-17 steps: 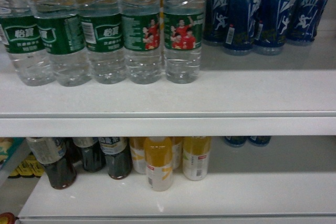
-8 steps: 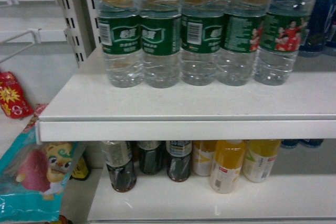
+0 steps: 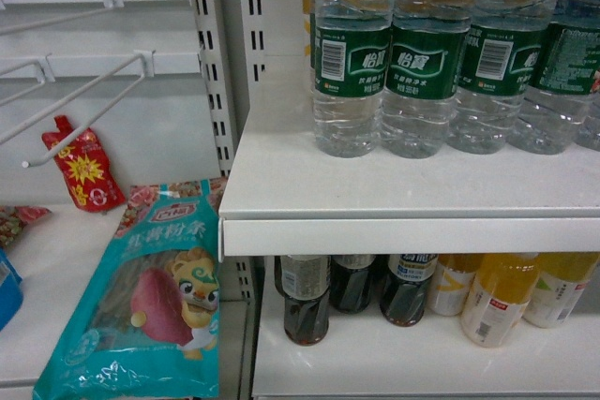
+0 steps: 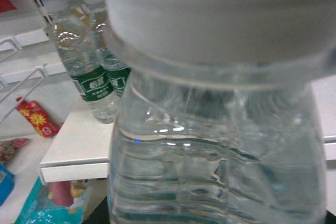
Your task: Move water from second to third shelf
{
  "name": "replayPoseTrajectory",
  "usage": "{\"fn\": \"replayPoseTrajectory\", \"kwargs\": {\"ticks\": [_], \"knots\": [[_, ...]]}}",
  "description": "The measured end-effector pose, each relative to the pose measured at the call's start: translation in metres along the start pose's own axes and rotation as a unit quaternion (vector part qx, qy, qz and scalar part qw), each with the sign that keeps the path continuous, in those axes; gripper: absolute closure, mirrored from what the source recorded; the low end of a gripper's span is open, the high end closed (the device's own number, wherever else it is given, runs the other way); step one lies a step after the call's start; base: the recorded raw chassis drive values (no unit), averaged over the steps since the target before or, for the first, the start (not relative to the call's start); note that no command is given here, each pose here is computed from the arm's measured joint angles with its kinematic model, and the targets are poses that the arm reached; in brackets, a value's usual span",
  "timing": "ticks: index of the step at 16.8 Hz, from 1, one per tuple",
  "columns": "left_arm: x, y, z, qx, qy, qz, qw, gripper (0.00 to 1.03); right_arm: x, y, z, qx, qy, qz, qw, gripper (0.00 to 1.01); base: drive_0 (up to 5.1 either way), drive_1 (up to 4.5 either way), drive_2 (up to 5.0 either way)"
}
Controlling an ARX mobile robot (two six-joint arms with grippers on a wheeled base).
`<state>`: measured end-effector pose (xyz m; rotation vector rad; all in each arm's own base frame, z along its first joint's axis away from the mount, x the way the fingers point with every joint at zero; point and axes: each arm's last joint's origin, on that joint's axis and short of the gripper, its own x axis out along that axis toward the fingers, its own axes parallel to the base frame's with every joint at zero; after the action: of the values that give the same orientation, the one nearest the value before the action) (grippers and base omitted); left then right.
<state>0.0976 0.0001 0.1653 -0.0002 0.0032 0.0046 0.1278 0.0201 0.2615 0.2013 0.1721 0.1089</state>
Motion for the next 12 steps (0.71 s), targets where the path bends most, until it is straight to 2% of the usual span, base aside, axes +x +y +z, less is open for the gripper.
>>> {"fn": "replayPoseTrajectory", "kwargs": {"ticks": [2,10,12], "knots": [[0.0,0.0,0.0,0.0,0.0,-0.001,1.0,0.05,0.0,-0.0008,0.0002,0.0,-0.002,-0.01,0.9999,0.58,0.0,0.0,0.0],[0.0,-0.0001,0.0002,0.0,-0.001,-0.002,1.0,0.05,0.0,-0.0007,0.0,0.0,-0.002,-0.01,0.9999,0.58,0.0,0.0,0.0],[0.0,-0.0001,0.0001,0.0,-0.001,-0.002,1.0,0.05,0.0024,-0.0016,-0.0015,-0.024,0.001,-0.052,0.9984,0.58,0.0,0.0,0.0]]}}
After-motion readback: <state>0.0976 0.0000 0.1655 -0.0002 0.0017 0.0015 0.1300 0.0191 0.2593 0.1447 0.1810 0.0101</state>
